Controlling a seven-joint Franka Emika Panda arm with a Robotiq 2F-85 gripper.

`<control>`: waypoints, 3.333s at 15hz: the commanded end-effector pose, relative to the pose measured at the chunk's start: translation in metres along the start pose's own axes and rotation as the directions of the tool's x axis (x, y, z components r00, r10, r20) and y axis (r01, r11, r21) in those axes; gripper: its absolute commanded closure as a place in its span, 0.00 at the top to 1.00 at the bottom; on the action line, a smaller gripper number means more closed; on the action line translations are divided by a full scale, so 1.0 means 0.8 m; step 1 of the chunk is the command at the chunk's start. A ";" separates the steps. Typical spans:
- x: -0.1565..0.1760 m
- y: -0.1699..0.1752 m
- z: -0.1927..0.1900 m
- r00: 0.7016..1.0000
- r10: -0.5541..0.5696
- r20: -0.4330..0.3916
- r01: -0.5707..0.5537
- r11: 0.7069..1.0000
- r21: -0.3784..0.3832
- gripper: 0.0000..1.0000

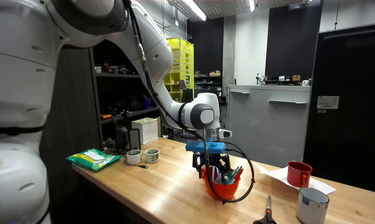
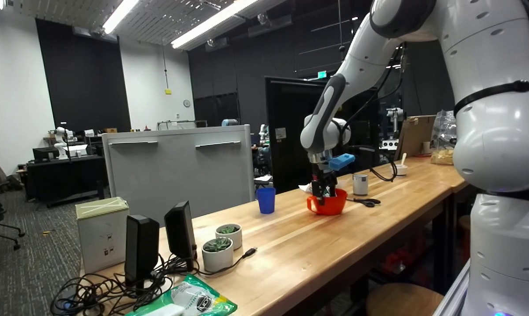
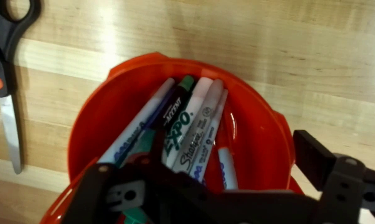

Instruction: Move the orange cup to the left

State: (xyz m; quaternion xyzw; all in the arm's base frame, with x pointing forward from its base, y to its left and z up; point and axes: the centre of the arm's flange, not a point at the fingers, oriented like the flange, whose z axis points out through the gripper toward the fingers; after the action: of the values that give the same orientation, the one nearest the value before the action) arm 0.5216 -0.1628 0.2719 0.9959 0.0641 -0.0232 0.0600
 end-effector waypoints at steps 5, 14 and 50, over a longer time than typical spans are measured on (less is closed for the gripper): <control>0.001 0.005 0.001 1.000 -0.008 -0.002 0.008 1.000 0.024 0.54; 0.007 -0.007 -0.012 1.000 -0.025 -0.018 0.025 1.000 0.013 0.06; -0.145 -0.330 -0.079 0.950 -0.187 -0.251 0.162 0.980 -0.119 0.03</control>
State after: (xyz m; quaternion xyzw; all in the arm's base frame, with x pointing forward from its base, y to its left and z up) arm 0.3988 0.0508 0.3062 0.9812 0.1458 0.0802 0.0973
